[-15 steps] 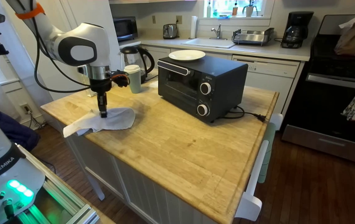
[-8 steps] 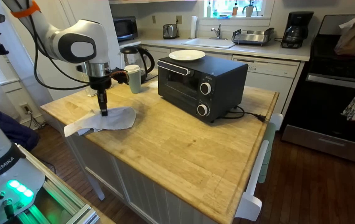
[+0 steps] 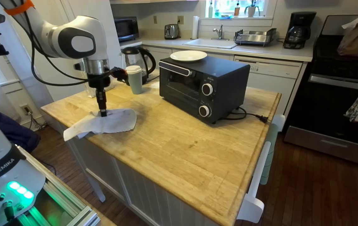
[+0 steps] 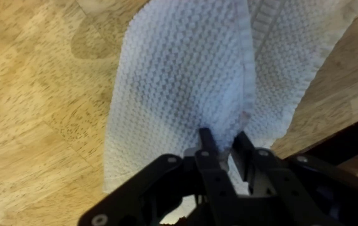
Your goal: Remove the towel from the plate which is on top of the oven and spread it on the table
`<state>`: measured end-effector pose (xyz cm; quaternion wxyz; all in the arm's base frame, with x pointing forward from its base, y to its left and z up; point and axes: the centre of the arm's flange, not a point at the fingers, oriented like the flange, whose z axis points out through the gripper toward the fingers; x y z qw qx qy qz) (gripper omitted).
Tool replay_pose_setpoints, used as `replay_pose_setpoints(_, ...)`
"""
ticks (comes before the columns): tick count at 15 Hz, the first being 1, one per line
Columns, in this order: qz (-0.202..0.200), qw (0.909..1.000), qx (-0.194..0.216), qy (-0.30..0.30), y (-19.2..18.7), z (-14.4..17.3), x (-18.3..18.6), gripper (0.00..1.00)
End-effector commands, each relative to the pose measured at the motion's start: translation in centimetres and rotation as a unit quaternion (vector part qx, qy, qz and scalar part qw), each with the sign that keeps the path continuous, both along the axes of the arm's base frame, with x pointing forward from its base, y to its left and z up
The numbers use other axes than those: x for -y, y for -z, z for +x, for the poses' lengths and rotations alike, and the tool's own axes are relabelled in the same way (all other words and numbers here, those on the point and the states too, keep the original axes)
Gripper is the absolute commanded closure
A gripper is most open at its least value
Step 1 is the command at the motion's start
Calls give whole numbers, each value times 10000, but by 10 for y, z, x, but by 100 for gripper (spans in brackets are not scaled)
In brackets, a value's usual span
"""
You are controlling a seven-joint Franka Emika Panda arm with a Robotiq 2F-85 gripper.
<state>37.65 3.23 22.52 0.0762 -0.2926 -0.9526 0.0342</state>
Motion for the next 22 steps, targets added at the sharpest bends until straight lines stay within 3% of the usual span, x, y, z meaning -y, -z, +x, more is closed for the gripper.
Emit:
replay_pose_setpoints(1,-147,9998,-65,-95,-16,3,-6,90)
replay_pose_setpoints(3,-101,9999,-16,-138,-18,6,-10,99)
replay_pose_setpoints(5,-29,9998,109,-163,-20,11,-15,100)
replay_pose_setpoints(7,60,9981,582,-166,-28,22,-26,98)
replay_pose_setpoints(11,484,9838,1723,-112,-58,56,-61,98)
replay_pose_setpoints(14,1029,9683,2272,132,-69,75,-94,98)
replay_pose_setpoints(15,1124,9651,2356,195,-69,78,-103,68)
replay_pose_setpoints(16,1160,9628,2431,237,-71,82,-110,68)
replay_pose_setpoints(18,1090,9636,2419,313,-72,83,-105,55)
replay_pose_setpoints(19,1034,9669,2307,352,-73,80,-93,47)
replay_pose_setpoints(22,965,9656,2295,749,-92,58,-38,27)
